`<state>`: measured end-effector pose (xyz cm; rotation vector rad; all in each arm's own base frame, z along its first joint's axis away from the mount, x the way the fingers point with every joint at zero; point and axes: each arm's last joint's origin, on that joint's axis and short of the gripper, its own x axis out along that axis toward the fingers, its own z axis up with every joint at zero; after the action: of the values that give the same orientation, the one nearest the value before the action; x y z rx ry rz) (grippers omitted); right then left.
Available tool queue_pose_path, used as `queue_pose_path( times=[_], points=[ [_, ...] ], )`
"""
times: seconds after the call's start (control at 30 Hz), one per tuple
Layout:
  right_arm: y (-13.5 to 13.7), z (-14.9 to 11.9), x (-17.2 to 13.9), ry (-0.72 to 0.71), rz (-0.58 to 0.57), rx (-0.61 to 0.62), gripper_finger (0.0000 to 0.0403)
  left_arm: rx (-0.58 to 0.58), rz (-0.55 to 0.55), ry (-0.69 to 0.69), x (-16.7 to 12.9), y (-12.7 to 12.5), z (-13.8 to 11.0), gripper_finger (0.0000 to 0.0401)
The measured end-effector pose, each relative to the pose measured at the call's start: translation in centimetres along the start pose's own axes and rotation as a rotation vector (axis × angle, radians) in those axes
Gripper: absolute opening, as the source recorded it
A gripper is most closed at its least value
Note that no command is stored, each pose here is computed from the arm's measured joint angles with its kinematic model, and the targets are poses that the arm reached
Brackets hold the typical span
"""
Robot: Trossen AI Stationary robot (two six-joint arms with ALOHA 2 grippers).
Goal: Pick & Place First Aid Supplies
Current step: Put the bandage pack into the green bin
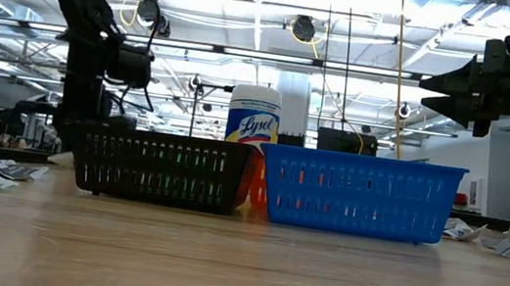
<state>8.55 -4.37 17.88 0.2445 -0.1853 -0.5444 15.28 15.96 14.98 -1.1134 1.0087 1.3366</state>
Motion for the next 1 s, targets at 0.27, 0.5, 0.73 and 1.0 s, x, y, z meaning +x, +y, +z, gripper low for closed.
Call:
queue_pose_path(
  times=[0.27,0.5,0.73,1.0],
  points=[
    [0.0,0.0,0.0,0.001,0.000,0.000,0.0242,0.037,-0.001,0.048,-4.2,0.0,0.1,0.0001],
    [0.0,0.0,0.0,0.000,0.000,0.000,0.0242,0.097,-0.013,0.138,-7.8,-0.7,0.5,0.0001],
    [0.0,0.0,0.0,0.000,0.000,0.000,0.0242,0.120,-0.009,0.210,-10.1,-1.0,0.1,0.0001],
    [0.0,0.0,0.0,0.000,0.000,0.000,0.0242,0.147,0.004,0.238,-10.5,-4.0,-1.6,0.0000]
  ],
)
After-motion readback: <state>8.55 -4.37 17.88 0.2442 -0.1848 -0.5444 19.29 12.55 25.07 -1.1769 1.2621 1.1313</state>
